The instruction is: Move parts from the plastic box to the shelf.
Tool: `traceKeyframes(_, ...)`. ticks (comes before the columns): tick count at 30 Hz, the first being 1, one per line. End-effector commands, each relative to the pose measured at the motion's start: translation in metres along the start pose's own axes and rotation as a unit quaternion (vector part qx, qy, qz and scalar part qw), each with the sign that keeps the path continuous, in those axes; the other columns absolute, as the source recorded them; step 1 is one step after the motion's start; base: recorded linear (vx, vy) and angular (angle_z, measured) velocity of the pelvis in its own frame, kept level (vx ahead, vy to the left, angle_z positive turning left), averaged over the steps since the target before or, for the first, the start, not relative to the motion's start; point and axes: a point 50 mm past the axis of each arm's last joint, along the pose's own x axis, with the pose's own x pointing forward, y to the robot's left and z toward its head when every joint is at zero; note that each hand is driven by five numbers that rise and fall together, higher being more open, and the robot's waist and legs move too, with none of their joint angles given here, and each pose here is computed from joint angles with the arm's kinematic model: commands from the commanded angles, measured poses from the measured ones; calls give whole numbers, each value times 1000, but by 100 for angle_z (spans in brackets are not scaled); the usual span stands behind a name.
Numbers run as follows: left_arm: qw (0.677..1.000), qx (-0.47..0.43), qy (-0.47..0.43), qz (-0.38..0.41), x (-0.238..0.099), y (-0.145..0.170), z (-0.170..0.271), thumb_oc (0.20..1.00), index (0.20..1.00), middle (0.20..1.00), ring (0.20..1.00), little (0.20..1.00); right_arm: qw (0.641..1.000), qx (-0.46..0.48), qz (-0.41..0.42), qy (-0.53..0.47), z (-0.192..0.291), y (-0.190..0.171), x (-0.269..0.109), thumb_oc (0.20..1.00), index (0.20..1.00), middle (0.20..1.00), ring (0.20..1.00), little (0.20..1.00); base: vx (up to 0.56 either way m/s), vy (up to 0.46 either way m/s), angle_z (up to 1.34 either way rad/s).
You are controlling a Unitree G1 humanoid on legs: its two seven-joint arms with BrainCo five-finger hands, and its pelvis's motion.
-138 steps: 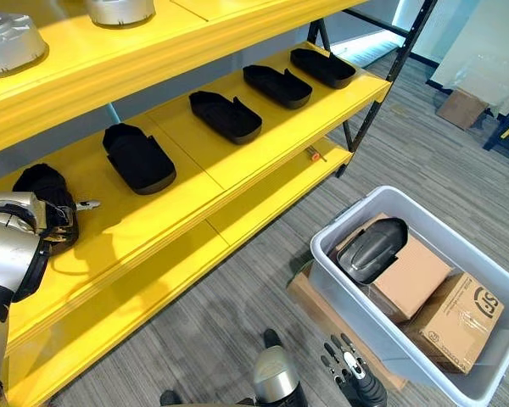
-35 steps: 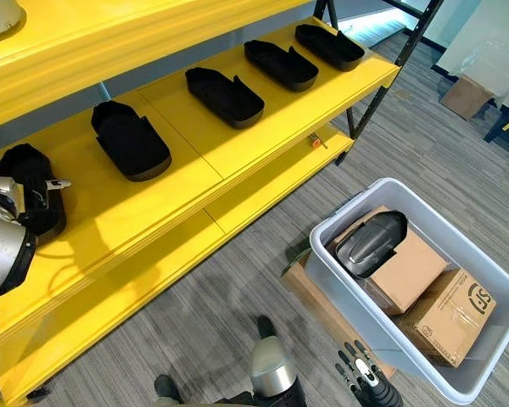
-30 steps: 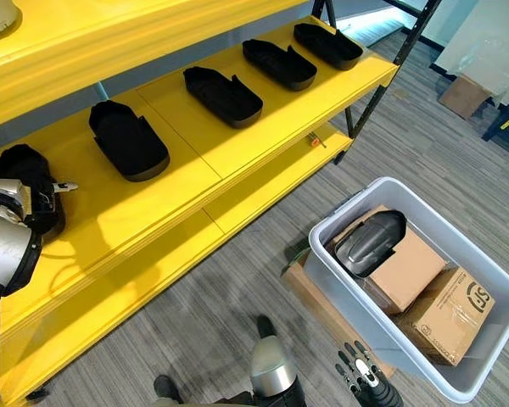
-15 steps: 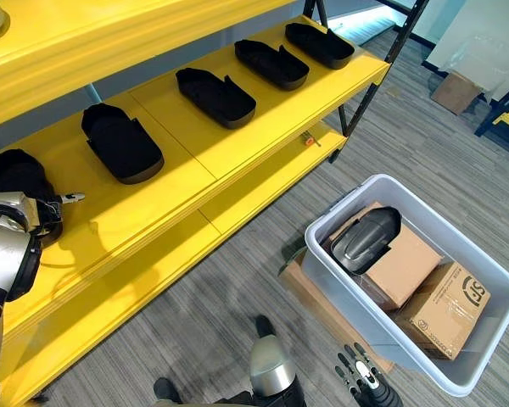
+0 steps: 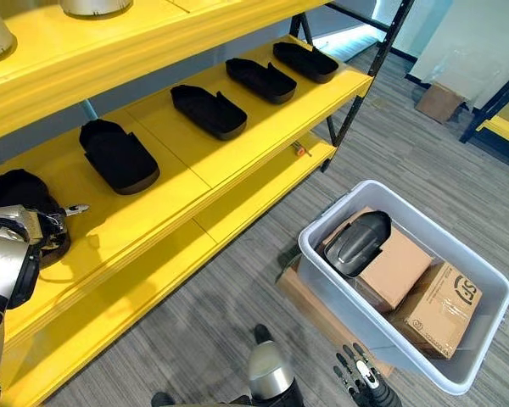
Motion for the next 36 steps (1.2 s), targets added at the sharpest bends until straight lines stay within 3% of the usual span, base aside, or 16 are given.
traceKeyframes(1,995,-94,-34,24,-10,54,11,1000,1000,1000,1000,1000,999,15,24,-29,5,7,5,1000,1000,1000,1000,1000,0,0,0)
traceKeyframes(15,987,-142,-68,-15,-15,45,25,1000,1000,1000,1000,1000,999,21,38,-29,8,12,8,1000,1000,1000,1000,1000,-1,-4,-1)
traceKeyframes(29,991,15,-124,55,-39,49,66,1000,1000,1000,1000,1000,998,19,57,-30,6,24,21,1000,1000,1000,1000,1000,-7,6,5)
traceKeyframes(32,973,103,-188,90,-58,32,100,1000,1000,1000,1000,1000,998,19,53,-39,0,28,28,1000,1000,1000,1000,1000,-47,33,30)
traceKeyframes(34,952,186,-230,80,-67,-8,117,1000,1000,1000,1000,1000,997,26,53,-51,-4,35,38,1000,1000,1000,1000,1000,-67,37,30)
traceKeyframes(36,915,287,-282,40,-70,-71,120,1000,1000,1000,1000,1000,994,43,61,-76,-9,46,49,1000,1000,1000,1000,1000,-106,26,43)
